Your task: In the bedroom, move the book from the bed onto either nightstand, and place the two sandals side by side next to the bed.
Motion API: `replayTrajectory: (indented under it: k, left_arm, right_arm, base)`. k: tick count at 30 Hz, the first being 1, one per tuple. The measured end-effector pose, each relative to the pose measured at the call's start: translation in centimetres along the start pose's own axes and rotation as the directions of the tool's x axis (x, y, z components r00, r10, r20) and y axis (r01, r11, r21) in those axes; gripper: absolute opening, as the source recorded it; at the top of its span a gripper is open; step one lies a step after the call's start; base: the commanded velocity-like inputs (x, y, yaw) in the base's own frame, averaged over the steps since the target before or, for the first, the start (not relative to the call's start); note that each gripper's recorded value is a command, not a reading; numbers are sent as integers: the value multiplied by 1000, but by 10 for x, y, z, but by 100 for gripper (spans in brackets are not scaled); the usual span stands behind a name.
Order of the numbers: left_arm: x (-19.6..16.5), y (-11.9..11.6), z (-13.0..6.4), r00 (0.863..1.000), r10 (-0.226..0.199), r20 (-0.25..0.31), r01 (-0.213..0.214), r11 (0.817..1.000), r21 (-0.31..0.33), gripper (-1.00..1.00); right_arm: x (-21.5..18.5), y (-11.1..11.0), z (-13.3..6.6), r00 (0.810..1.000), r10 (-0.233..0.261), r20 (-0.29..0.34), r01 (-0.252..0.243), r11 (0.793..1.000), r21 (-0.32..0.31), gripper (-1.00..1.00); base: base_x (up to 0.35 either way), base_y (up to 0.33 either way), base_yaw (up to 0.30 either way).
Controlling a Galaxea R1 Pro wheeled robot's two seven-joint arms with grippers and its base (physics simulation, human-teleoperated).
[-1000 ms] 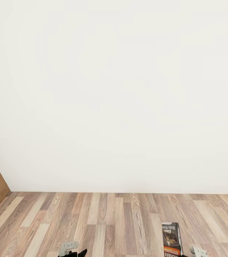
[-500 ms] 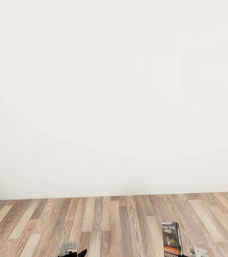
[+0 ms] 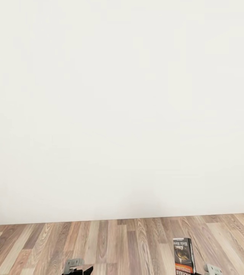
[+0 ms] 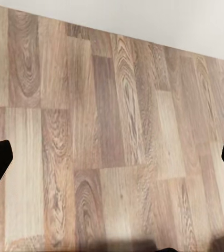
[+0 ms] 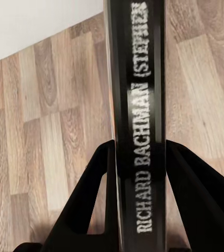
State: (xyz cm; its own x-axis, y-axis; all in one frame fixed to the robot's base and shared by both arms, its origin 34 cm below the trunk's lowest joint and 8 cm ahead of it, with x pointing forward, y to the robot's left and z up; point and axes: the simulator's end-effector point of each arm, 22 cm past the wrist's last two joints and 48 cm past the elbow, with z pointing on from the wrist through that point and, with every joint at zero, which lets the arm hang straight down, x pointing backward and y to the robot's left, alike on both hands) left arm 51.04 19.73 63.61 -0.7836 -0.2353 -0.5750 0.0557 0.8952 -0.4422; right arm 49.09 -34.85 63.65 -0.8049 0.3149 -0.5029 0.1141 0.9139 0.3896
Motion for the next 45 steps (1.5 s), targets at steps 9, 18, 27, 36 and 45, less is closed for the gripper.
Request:
replayTrajectory:
  k: [9,18,27,36,45]
  left_arm:
    - [0,0,0,1000,0,0,0,1000,0,100]
    - [0,0,0,1000,0,0,0,1000,0,100]
    - [1,0,1,1000,-1,-4,1,1000,-1,100]
    - [2,0,1,1000,-2,-4,2,1000,-1,100]
    - [2,0,1,1000,-2,-4,2,1000,-1,100]
  right_arm:
    - [0,0,0,1000,-1,-1,1,1000,0,-100]
    - [0,0,0,1000,-1,-1,1,1000,0,-100]
    - [1,-1,1,1000,2,-2,-2,1000,1,-100]
    - [1,-1,1,1000,1,-3,-1,1000,1,-100]
    - [1,-1,1,1000,0,-4,0,1000,1,-100]
  base:
    - [330,0,0]
    - [316,0,-65]
    - [64,0,-246]
    - [3,0,-276]
    - [0,0,-278]
